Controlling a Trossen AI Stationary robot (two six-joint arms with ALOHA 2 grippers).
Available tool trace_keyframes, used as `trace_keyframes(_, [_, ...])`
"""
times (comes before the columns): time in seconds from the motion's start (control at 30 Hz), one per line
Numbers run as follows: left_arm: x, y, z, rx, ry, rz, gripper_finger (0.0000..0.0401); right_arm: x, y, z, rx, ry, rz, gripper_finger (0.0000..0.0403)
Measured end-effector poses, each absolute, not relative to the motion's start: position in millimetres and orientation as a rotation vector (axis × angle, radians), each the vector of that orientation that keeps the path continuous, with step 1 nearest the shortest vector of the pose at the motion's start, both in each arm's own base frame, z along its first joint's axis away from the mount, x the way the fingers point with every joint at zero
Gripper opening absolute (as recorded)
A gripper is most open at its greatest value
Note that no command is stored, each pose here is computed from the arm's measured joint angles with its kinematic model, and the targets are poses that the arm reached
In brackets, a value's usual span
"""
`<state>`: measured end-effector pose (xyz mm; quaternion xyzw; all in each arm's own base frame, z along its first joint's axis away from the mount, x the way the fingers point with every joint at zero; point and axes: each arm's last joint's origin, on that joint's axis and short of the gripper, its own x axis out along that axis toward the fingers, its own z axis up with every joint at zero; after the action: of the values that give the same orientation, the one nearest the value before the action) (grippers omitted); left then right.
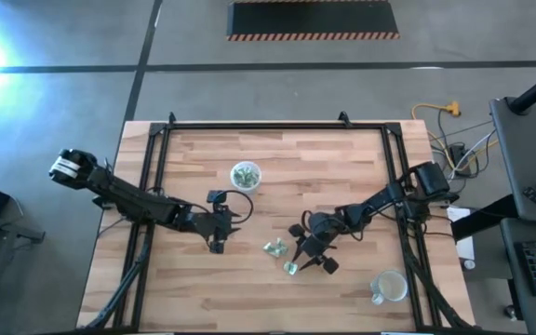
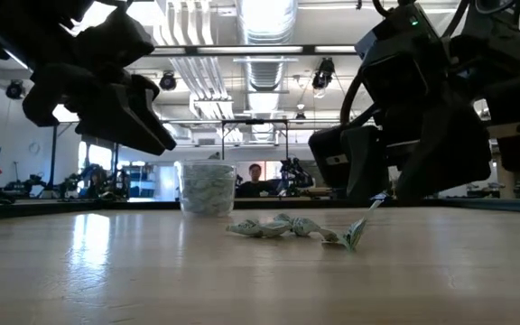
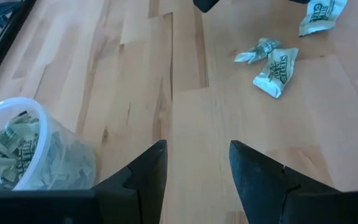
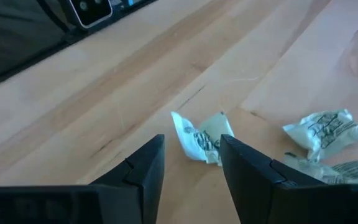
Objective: Pick and place Stevia / Truvia into bins
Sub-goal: Put the stevia packet into the transparent container
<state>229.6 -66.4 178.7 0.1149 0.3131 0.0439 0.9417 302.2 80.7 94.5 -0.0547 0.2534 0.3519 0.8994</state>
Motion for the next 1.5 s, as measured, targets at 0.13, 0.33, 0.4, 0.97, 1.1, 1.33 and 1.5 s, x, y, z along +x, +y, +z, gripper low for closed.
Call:
trace_keyframes(0.13, [228.8, -66.0, 177.2, 0.234, 0.645, 0.091, 0.0158, 302.4, 80.7, 93.2, -0.126, 0.52, 0.731, 0.0145])
trace_keyframes(0.33, [227.2, -65.4, 174.5, 0.237, 0.653, 0.091, 0.0158, 302.8, 80.8, 93.8, -0.129, 0.511, 0.731, 0.0133])
trace_keyframes(0.4, [226.5, -65.2, 173.3, 0.239, 0.657, 0.091, 0.0158, 302.8, 80.8, 93.5, -0.131, 0.512, 0.732, 0.0128])
trace_keyframes(0.97, [224.9, -64.7, 170.3, 0.236, 0.658, 0.092, 0.0157, 302.4, 85.6, 94.2, -0.159, 0.495, 0.728, 0.012])
trace_keyframes(1.1, [224.7, -64.5, 170.1, 0.237, 0.659, 0.092, 0.0157, 302.7, 85.8, 94.1, -0.173, 0.496, 0.704, 0.0118])
trace_keyframes(1.33, [224.7, -64.4, 170.0, 0.237, 0.66, 0.092, 0.0157, 302.4, 86.9, 94.1, -0.174, 0.496, 0.706, 0.0116])
trace_keyframes(1.5, [224.7, -64.4, 170.0, 0.237, 0.66, 0.093, 0.0157, 302.3, 87.6, 94.2, -0.176, 0.494, 0.708, 0.0114])
